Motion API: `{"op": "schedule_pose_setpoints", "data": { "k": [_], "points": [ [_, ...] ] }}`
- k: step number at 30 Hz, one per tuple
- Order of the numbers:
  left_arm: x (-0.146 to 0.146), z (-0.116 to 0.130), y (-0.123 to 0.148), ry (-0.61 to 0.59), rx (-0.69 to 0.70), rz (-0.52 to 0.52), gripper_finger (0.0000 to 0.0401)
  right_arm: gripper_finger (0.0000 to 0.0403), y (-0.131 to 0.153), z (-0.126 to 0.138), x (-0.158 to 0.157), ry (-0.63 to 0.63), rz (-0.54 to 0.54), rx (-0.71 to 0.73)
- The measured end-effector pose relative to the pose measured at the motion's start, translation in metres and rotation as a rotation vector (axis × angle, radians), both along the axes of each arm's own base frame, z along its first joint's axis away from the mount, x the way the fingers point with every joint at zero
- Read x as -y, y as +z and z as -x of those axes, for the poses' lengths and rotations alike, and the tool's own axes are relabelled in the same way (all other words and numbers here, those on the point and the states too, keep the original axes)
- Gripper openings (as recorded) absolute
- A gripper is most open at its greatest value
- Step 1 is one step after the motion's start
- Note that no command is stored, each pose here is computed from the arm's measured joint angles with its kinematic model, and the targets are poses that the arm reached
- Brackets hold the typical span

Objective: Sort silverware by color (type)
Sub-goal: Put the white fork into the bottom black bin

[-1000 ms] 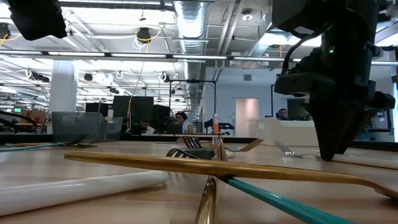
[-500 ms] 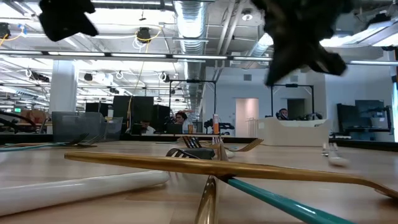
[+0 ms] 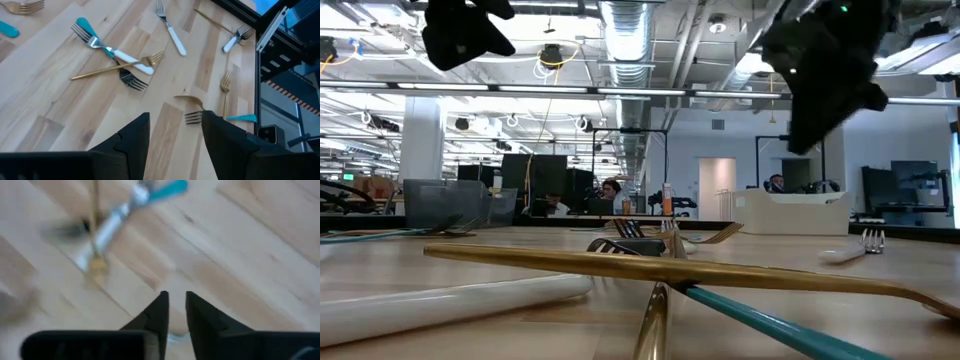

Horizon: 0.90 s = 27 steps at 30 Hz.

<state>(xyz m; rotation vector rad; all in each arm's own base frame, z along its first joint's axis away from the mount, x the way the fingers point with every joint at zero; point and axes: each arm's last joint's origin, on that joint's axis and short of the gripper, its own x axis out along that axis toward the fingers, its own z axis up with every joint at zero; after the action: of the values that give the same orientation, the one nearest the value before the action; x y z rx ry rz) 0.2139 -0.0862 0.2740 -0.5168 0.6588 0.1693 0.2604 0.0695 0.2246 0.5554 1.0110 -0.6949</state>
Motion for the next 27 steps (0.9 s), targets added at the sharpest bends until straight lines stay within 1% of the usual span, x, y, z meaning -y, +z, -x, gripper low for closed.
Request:
{"op": "schedule_pose_setpoints", "data": {
  "k": [2, 3, 6, 7, 9, 11, 13, 14, 18, 23, 27],
  "points": [
    [0.0, 0.0, 0.0, 0.0, -0.001, 0.0, 0.0167, 0.0118, -0.003, 0.007, 0.004, 0.046, -0.002, -0.116],
    [0.0, 0.0, 0.0, 0.0, -0.001, -0.003, 0.0167, 0.0128, -0.004, 0.011, 0.009, 0.045, -0.007, -0.173],
    [-0.002, 0.0, 0.0, 0.005, -0.001, -0.036, 0.0167, 0.0159, -0.015, 0.021, 0.026, -0.031, -0.071, -0.332],
    [-0.003, -0.001, 0.0, 0.016, 0.004, -0.046, 0.0167, 0.0169, -0.02, 0.022, 0.033, -0.043, -0.102, -0.357],
    [-0.007, -0.002, 0.0, 0.038, 0.008, -0.052, 0.0167, 0.0189, -0.028, 0.024, 0.043, -0.022, -0.167, -0.356],
    [-0.009, -0.003, 0.0, 0.065, 0.01, -0.038, 0.0167, 0.0206, -0.034, 0.025, 0.052, 0.045, -0.244, -0.308],
    [-0.011, -0.004, 0.0, 0.088, 0.01, -0.017, 0.0167, 0.0215, -0.042, 0.024, 0.06, 0.101, -0.312, -0.275],
    [-0.011, -0.004, 0.0, 0.096, 0.01, -0.009, 0.0167, 0.0217, -0.046, 0.026, 0.064, 0.108, -0.333, -0.285],
    [-0.011, -0.004, 0.0, 0.118, 0.011, 0.008, 0.0167, 0.0215, -0.059, 0.034, 0.073, 0.133, -0.352, -0.347],
    [-0.013, -0.004, 0.0, 0.158, 0.022, -0.006, 0.0167, 0.0206, -0.071, 0.036, 0.077, 0.189, -0.428, -0.293],
    [-0.018, -0.005, 0.001, 0.223, 0.041, -0.045, 0.0167, 0.0193, -0.076, 0.035, 0.079, 0.19, -0.437, -0.247]
  ]
}}
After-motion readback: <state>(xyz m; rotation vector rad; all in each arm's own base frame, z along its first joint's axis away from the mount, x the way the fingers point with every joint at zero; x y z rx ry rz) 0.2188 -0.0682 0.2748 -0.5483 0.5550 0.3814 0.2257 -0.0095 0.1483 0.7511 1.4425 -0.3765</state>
